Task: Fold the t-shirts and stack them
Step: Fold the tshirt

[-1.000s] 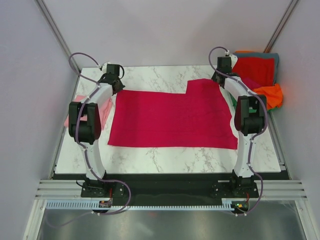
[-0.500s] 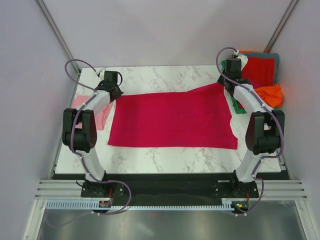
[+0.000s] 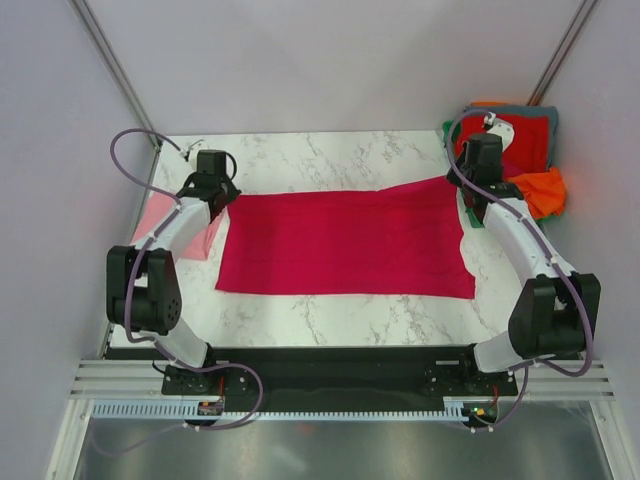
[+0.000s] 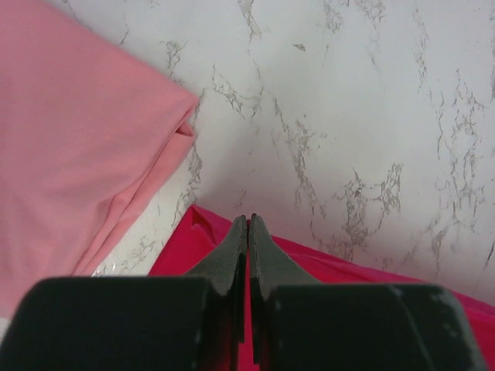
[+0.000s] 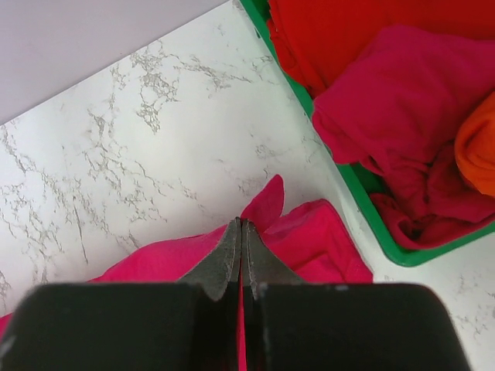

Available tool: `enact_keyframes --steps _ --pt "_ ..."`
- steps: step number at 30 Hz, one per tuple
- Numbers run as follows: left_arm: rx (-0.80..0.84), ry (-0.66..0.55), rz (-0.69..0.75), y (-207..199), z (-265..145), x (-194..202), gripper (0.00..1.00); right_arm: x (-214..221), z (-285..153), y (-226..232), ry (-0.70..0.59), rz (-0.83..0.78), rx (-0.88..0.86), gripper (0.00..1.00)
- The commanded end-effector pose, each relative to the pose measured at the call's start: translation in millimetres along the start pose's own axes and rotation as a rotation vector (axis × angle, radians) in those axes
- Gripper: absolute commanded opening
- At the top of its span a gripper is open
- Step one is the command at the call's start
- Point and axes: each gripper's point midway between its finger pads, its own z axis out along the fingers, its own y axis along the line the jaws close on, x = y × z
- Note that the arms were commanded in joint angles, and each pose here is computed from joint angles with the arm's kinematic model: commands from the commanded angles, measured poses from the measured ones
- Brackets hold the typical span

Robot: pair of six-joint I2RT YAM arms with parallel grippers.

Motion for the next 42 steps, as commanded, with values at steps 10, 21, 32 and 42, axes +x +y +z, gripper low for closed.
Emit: enact_keyframes --steps 10,21,32,42 --pt "-0.005 -0.042 -0.026 19.8 -31.0 5.8 0.02 22.8 -54.5 -15.9 0.007 0.0 -0.059 0.0" --pt "-0.017 -0.001 -0.007 35.2 -38.2 29.8 0.02 62.3 -81.5 -42.6 0.05 0.011 -0.032 0.0" --pt "-0.002 0.041 -0.054 53.1 -55.3 65.3 0.03 110.5 -117.9 -83.0 -0.023 0.19 0.012 0.29" --pt "0.1 -0.017 -0.065 60.2 -101.6 68.0 0.72 101.4 -128.5 -68.4 -0.053 0.13 -0.095 0.57"
